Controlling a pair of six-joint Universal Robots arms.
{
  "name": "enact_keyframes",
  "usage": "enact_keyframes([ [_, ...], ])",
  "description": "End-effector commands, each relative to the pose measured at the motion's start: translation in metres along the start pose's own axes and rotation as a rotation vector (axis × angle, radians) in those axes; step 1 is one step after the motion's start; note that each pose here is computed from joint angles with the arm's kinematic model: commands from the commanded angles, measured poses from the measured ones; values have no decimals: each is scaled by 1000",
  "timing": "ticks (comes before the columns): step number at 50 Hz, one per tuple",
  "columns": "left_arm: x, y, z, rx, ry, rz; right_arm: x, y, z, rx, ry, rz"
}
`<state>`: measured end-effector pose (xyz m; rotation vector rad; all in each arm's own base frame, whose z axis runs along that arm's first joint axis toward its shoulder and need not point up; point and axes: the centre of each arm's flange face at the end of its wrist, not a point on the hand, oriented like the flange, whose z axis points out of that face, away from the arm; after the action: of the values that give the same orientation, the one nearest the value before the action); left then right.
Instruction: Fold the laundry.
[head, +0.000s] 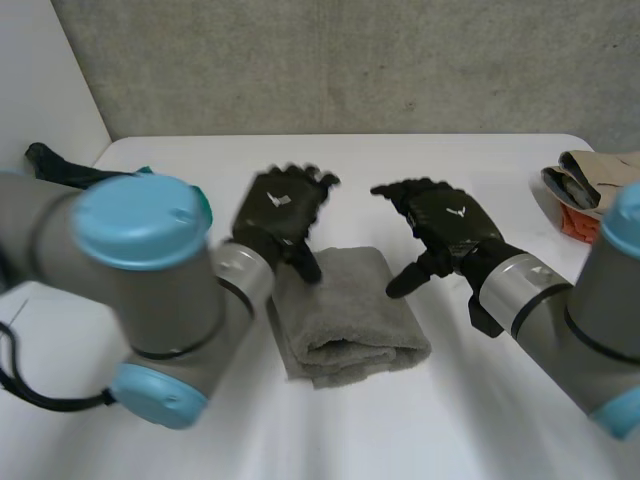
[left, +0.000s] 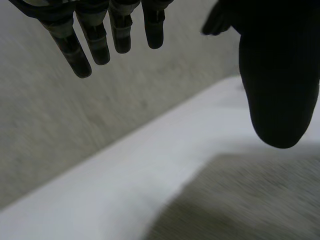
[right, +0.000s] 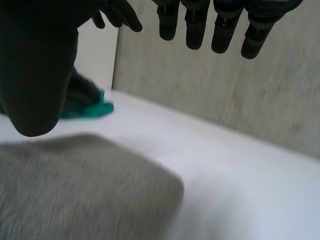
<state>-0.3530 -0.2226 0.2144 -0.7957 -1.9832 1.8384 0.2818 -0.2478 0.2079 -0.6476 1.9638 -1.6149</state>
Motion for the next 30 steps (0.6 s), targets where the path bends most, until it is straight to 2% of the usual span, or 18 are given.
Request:
enact_keyframes([
  [1,26,50,4,-177,-35,45,7,33,29,-220,-15,-43],
  [10,20,80,-14,-332,-60,94,1,74,42,-343,-71,-78],
  [14,12,87,-16,-389,-66,122,2,84,42,-370,-75,-180],
  [19,6,85,-17,-401,-61,164,3,68,37,-337,-43,-338],
  [23,7,64,-13,-329,-32,184,0,47,27,-283,-3,-395],
  [30,-6,-6,-5,-99,76,143,-35,35,1,-107,-51,-454],
])
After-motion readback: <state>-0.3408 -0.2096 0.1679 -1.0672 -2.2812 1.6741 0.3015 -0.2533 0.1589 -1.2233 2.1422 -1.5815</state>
